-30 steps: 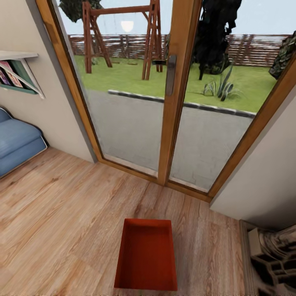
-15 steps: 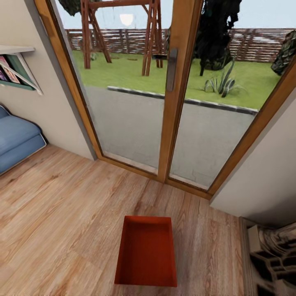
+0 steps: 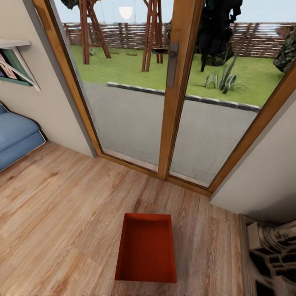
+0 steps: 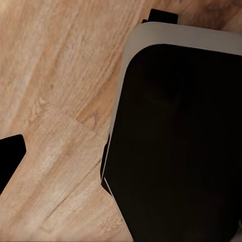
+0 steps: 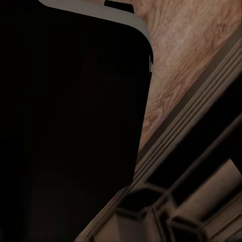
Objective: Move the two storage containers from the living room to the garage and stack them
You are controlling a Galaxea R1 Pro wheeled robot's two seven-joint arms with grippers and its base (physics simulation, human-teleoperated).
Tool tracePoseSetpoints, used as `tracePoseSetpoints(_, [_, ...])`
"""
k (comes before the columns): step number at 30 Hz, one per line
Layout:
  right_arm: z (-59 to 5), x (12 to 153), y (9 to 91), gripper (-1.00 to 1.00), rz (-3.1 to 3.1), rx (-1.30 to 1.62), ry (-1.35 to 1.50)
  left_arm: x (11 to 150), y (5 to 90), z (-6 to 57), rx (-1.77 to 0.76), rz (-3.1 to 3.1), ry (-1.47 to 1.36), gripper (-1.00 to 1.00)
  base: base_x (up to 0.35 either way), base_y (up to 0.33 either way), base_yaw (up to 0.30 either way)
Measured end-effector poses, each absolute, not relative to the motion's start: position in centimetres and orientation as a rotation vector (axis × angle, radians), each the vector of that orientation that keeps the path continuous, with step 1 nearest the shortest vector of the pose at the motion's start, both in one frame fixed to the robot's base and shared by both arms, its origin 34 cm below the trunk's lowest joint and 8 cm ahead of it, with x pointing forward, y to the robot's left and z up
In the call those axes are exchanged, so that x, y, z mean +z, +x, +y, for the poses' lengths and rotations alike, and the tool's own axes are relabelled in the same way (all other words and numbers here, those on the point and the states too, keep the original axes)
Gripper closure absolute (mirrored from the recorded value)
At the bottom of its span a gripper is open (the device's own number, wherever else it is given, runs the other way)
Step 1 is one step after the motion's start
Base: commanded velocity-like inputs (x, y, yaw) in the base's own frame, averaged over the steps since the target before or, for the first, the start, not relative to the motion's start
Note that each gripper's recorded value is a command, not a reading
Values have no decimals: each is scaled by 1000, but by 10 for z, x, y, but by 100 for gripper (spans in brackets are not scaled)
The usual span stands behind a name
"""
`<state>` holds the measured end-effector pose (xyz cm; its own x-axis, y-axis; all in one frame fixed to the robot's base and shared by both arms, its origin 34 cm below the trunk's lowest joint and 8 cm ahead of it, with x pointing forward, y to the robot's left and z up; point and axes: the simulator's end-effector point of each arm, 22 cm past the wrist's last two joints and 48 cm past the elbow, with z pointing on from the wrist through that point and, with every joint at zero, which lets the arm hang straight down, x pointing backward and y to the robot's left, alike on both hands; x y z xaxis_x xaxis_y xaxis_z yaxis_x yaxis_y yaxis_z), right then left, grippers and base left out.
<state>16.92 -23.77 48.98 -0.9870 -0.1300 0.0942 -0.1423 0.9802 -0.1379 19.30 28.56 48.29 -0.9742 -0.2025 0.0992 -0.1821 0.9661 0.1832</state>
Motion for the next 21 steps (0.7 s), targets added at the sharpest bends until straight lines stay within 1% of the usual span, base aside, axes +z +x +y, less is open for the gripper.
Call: tracePoseSetpoints(21, [-238,489,155,-100,-3008,215,210,481,179,286,-265,-2965,287,-100,0,0,0])
